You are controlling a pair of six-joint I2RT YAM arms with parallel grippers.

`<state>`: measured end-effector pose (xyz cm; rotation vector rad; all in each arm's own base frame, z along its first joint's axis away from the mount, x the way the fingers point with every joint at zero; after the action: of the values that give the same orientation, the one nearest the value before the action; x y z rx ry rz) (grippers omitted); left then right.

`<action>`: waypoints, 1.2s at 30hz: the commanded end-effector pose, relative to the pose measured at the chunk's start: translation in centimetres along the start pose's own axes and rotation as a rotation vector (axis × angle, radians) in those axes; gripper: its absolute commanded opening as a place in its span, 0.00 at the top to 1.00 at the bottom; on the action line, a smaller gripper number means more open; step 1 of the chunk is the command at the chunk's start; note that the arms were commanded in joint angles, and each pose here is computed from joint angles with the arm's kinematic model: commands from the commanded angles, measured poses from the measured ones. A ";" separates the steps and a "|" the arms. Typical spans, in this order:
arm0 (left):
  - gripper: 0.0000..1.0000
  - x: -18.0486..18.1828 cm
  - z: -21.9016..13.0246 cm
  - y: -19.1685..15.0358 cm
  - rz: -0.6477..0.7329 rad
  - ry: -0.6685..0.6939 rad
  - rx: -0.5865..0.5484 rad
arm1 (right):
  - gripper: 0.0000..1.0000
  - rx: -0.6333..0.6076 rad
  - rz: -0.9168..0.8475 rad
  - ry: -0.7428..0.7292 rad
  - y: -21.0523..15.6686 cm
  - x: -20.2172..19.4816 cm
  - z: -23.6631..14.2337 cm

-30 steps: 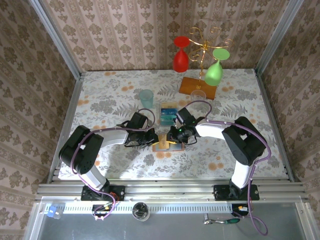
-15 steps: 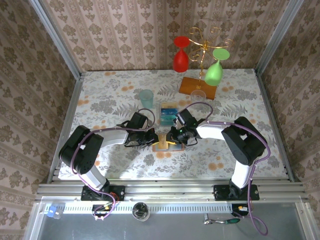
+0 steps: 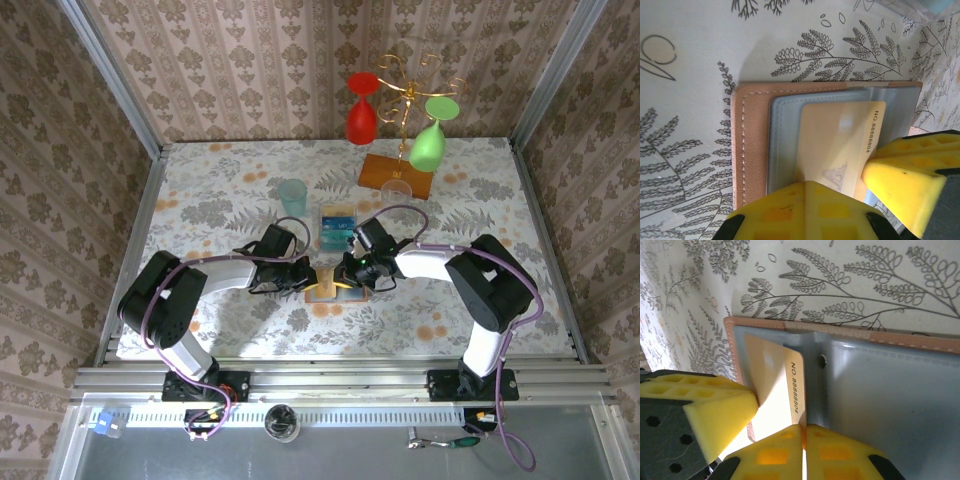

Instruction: Take the credit cards out of the card holder

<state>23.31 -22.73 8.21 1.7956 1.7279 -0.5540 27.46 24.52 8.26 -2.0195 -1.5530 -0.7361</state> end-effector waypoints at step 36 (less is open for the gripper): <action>1.00 -2.0 0.5 -0.2 0.048 -0.054 0.024 | 0.96 -0.008 -0.010 -0.068 0.0 -1.6 -1.7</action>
<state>22.71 -23.84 8.95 1.8119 1.6613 -0.5807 27.38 22.41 9.09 -2.0587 -1.6092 -0.7118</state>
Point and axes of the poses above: each hand's point on the last joint's axis, 136 mm out from that joint toward the fingers, its own z axis out along the fingers, its own x axis along the line the jaws close on, y = z × x, the point moved 7 cm from there along -z, back along the fingers, and after that the axes turned 8 degrees about z, right-handed, at the moved point
